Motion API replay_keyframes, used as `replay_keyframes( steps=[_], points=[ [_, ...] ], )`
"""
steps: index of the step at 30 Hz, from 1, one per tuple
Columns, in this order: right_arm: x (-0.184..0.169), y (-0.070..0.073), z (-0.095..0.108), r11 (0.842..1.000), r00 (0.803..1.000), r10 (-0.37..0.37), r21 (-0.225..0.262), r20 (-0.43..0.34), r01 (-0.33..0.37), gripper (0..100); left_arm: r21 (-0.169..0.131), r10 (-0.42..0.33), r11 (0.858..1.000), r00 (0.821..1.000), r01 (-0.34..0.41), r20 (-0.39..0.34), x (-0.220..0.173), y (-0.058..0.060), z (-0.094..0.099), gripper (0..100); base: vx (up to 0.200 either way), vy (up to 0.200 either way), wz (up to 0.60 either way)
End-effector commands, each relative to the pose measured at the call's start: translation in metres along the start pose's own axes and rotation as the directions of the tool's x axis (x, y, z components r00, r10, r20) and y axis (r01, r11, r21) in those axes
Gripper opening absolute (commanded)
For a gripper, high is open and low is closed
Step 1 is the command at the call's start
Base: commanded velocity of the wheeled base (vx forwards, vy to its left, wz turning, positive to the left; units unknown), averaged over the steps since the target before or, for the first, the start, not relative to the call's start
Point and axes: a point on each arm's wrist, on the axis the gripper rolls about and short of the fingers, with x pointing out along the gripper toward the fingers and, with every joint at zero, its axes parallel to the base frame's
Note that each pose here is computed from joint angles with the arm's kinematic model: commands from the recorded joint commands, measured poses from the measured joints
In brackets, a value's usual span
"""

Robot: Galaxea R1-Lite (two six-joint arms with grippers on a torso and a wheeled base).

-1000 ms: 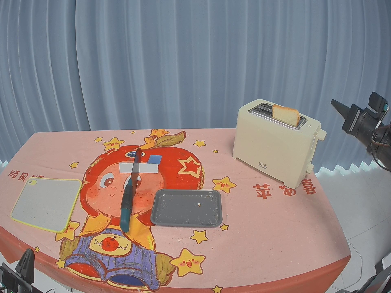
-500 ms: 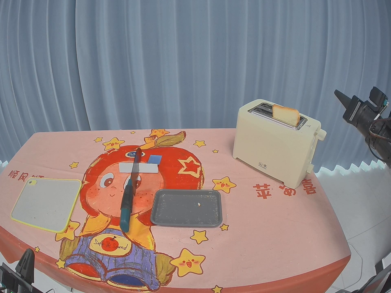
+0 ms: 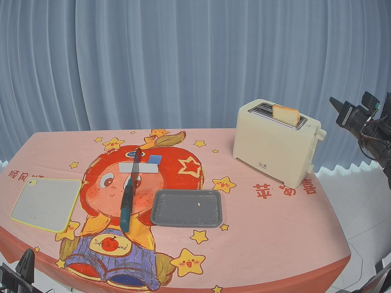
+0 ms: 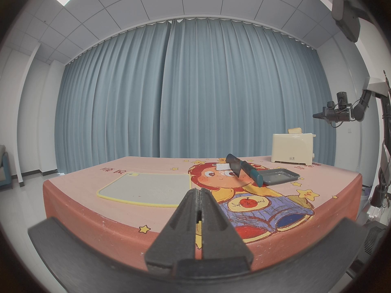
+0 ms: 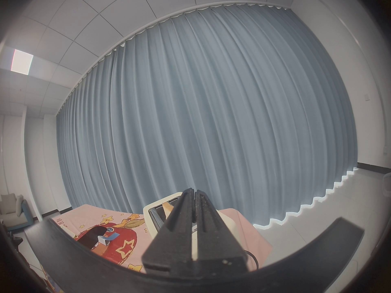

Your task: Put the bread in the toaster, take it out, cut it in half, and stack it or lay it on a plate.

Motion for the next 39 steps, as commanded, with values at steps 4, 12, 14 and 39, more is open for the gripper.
replay_keyframes(
  steps=[4,12,14,39],
  points=[
    [0.002,0.000,-0.004,1.000,1.000,0.001,-0.002,-0.013,-0.001,0,0.001,0.000,1.000,1.000,0.000,0.000,0.000,0.000,-0.005,0,0.000,0.000,0.00],
    [0.002,0.000,-0.003,1.000,1.000,0.001,-0.002,-0.008,-0.001,0,0.001,0.000,1.000,1.000,0.000,-0.002,0.000,0.000,-0.005,0,0.000,0.000,0.00],
    [0.002,0.000,-0.003,1.000,1.000,-0.001,-0.003,-0.008,0.001,0,0.001,0.000,1.000,1.000,0.000,-0.002,0.000,0.000,-0.005,0,0.000,0.000,0.00],
    [0.022,-0.019,-0.020,0.999,0.997,-0.031,-0.032,-0.072,0.028,0,0.001,0.000,1.000,1.000,0.000,-0.002,0.000,0.000,-0.005,0,0.000,0.000,0.00]
  ],
)
